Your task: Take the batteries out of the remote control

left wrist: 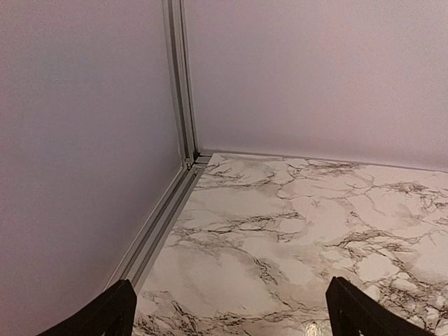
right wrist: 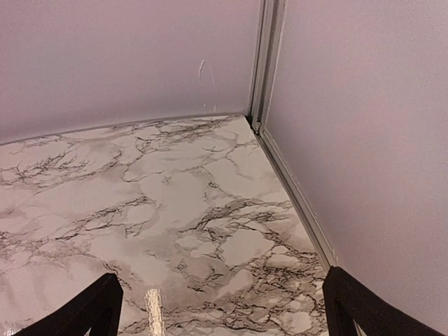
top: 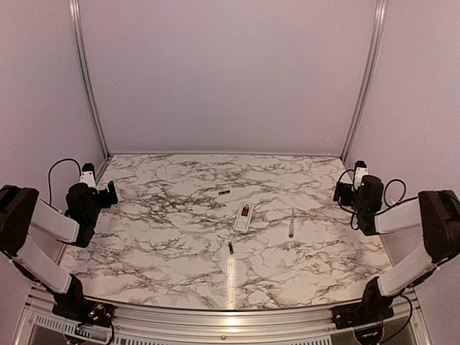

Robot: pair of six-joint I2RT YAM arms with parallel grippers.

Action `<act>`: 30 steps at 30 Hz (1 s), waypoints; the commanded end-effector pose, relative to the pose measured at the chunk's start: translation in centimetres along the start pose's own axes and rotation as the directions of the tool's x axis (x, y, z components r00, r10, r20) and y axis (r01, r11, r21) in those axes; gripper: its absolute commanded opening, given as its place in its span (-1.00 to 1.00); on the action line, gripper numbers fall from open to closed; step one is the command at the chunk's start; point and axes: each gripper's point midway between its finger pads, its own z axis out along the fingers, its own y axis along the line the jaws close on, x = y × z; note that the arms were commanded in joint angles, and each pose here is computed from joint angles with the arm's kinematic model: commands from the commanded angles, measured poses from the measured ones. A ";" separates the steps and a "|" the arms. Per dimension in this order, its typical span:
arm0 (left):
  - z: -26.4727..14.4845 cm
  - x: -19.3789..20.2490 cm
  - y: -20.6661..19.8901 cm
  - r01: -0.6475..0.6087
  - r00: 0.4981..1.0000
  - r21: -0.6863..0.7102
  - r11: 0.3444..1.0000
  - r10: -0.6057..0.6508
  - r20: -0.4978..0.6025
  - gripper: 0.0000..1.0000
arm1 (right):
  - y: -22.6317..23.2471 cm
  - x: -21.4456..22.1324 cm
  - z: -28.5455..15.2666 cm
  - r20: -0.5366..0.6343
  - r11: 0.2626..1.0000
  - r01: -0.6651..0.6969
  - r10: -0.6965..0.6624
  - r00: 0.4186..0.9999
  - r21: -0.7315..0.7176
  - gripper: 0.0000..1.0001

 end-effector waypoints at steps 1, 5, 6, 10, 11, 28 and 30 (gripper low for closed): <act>-0.3 -1.4 0.3 0.063 0.995 0.035 0.997 -0.066 0.077 0.98 | 0.6 -2.3 -0.6 0.157 0.999 0.013 -0.005 0.988 -0.046 0.97; -0.2 -1.3 0.0 0.060 0.995 0.059 0.996 -0.065 0.076 0.98 | 0.9 -2.0 -0.7 0.183 0.998 0.026 -0.014 0.983 -0.064 0.97; -0.3 -1.2 0.0 0.059 0.995 0.060 0.996 -0.063 0.072 0.98 | 1.3 -1.6 -0.7 0.182 0.996 0.037 -0.021 0.983 -0.083 0.97; -0.3 -1.2 0.0 0.059 0.995 0.061 0.996 -0.063 0.076 0.98 | 2.0 -1.3 -1.2 0.222 0.990 0.060 -0.031 0.975 -0.124 0.97; -0.3 -1.2 0.0 0.060 0.995 0.061 0.996 -0.064 0.077 0.98 | 2.0 -1.1 -1.2 0.213 0.990 0.060 -0.032 0.977 -0.127 0.97; -0.5 -1.2 0.1 0.062 0.993 0.058 0.996 -0.067 0.092 0.98 | 3.0 -0.9 -4.6 0.336 0.972 0.112 -0.037 0.941 -0.206 0.97; -0.5 -1.2 0.2 0.062 0.994 0.057 0.996 -0.067 0.092 0.98 | 3.1 -1.2 -4.1 0.338 0.972 0.111 -0.036 0.941 -0.207 0.97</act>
